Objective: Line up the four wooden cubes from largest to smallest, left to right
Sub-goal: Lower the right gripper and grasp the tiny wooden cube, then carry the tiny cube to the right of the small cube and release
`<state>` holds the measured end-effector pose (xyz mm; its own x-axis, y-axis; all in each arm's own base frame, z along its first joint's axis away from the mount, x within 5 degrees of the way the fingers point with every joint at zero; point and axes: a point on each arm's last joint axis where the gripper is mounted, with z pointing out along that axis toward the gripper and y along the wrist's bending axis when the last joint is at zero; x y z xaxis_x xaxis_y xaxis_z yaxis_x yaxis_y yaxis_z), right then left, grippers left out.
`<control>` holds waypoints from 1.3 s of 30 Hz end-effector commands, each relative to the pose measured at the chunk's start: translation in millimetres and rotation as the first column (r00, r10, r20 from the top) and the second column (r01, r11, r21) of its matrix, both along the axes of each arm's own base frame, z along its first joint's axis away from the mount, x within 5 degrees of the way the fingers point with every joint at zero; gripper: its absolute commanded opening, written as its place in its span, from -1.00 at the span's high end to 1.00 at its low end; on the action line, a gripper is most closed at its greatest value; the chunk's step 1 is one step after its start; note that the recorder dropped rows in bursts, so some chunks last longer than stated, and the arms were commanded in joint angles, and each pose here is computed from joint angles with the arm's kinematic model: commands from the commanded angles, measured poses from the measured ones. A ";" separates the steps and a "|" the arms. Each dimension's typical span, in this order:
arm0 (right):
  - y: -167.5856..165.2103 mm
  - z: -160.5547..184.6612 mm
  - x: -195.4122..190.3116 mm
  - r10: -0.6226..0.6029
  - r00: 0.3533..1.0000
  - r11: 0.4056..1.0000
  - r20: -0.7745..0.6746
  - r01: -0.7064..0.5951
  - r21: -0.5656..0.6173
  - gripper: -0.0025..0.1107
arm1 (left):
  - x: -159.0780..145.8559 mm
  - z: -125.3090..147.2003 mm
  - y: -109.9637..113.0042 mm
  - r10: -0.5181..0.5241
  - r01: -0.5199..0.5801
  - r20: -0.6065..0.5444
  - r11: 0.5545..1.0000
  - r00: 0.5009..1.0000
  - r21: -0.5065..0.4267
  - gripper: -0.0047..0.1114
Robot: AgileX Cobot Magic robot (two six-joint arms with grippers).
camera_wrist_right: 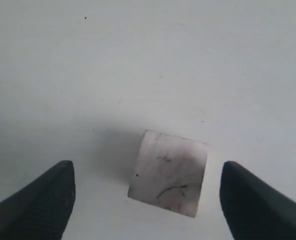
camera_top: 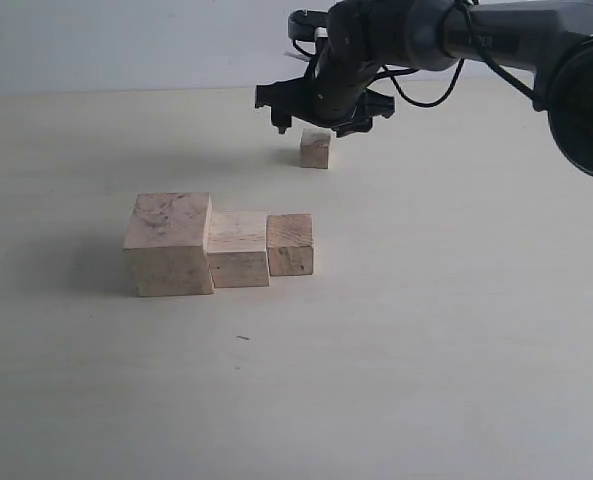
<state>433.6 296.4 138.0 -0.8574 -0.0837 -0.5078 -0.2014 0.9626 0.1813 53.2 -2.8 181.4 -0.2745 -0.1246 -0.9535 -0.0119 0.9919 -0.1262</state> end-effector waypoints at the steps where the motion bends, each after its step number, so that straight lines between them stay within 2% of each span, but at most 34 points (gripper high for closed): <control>1: 0.9 -11.5 3.5 -0.002 1.000 1.000 0.008 0.002 -0.001 -0.31 | 0.0 -0.5 -0.2 -0.002 0.002 0.006 1.000 1.000 -0.002 0.92; 6: 2.8 -13.7 6.2 0.005 0.999 1.000 0.038 -0.005 0.015 -0.29 | 0.0 -0.5 -0.2 -0.002 0.002 0.006 1.000 1.000 -0.002 0.92; 8: -1.8 -13.2 9.9 -0.018 0.998 1.000 0.056 0.018 0.003 -0.20 | 0.0 -0.5 -0.2 -0.002 0.002 0.006 1.000 1.000 -0.002 0.92; 11: -14.4 -14.8 14.7 -0.058 0.997 0.998 0.041 0.059 -0.037 0.16 | 0.0 -0.5 -0.2 -0.002 0.002 0.006 1.000 1.000 -0.002 0.92; 13: -20.6 -16.8 14.6 -0.083 0.996 0.995 0.006 0.084 -0.058 0.27 | 0.0 -0.5 -0.2 -0.002 0.002 0.006 1.000 1.000 -0.002 0.92; 17: -24.1 -19.4 10.9 -0.095 0.995 0.991 -0.039 0.090 -0.101 0.31 | 0.0 -0.5 -0.2 -0.002 0.002 0.006 1.000 1.000 -0.002 0.92; 18: -24.5 -19.7 10.5 -0.082 0.996 0.991 -0.042 0.077 -0.112 0.37 | 0.0 -0.5 -0.2 -0.002 0.002 0.006 1.000 1.000 -0.002 0.92; 22: -27.3 -18.4 7.2 -0.007 0.998 0.983 -0.064 -0.005 -0.183 0.92 | 0.0 -0.5 -0.2 -0.002 0.002 0.006 1.000 1.000 -0.002 0.92; 23: -28.1 -16.7 6.0 0.007 0.997 0.980 -0.073 -0.021 -0.196 0.96 | 0.0 -0.5 -0.2 -0.002 0.002 0.006 1.000 1.000 -0.002 0.92; 26: -29.1 -6.9 0.4 0.081 0.990 0.969 -0.113 -0.105 -0.223 0.96 | 0.0 -0.5 -0.2 -0.002 0.002 0.006 1.000 1.000 -0.002 0.92; 31: -30.9 20.0 -14.0 0.301 0.936 0.904 -0.182 -0.341 -0.258 0.96 | 0.0 -0.5 -0.2 -0.002 0.002 0.006 1.000 1.000 -0.002 0.92; 36: -42.6 46.5 -33.6 0.333 0.933 0.900 -0.134 -0.357 -0.249 0.96 | 0.0 -0.5 -0.2 -0.002 0.002 0.006 1.000 1.000 -0.002 0.92; 39: -51.9 56.4 -52.0 0.405 0.909 0.875 -0.095 -0.416 -0.247 0.96 | 0.0 -0.5 -0.2 -0.002 0.002 0.006 1.000 1.000 -0.002 0.92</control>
